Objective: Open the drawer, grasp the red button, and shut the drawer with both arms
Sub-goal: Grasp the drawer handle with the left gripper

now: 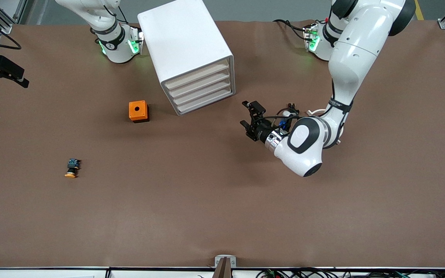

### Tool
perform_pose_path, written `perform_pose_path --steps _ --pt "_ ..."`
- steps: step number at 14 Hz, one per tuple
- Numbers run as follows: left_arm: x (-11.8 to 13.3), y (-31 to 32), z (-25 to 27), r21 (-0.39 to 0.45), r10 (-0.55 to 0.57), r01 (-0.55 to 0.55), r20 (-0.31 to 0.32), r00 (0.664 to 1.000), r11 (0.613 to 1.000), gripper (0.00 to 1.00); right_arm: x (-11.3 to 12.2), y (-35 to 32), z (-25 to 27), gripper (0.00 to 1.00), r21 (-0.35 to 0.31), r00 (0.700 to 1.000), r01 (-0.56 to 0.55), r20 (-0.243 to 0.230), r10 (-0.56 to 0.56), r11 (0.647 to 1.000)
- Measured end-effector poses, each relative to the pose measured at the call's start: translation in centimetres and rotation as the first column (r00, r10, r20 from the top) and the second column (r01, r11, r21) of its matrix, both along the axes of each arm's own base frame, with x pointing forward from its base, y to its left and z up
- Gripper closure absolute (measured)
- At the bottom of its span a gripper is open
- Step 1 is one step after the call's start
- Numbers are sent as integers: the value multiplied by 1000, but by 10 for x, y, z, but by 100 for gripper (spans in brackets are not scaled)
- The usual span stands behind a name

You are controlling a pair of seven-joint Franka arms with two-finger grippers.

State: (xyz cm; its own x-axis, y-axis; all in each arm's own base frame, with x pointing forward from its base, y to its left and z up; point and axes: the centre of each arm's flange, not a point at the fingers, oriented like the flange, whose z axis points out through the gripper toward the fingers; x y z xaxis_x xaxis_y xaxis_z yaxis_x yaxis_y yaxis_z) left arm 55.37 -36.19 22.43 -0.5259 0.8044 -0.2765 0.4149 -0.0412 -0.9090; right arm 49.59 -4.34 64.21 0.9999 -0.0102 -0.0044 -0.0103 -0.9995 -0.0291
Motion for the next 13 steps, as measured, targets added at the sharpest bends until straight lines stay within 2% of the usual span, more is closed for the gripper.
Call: perform_pose_path --steps 4,7,10,11,13 --pt "-24 -25 -17 28 -26 29 -116 993 999 0 0 0 0 0 0 1000 -12 0 12 1000" --pt "-44 -46 -21 37 -69 75 -158 985 996 0 0 0 0 0 0 1000 -12 1 12 1000" --pt "-69 -64 -27 52 -126 140 -217 968 989 31 0 0 0 0 0 1000 -13 2 13 1000" --pt "-79 -69 -30 54 -146 163 -236 961 985 31 0 0 0 0 0 1000 -13 2 13 1000" --pt "-92 -76 -35 56 -170 190 -255 952 980 43 0 0 1 0 0 1000 -13 5 13 1000"
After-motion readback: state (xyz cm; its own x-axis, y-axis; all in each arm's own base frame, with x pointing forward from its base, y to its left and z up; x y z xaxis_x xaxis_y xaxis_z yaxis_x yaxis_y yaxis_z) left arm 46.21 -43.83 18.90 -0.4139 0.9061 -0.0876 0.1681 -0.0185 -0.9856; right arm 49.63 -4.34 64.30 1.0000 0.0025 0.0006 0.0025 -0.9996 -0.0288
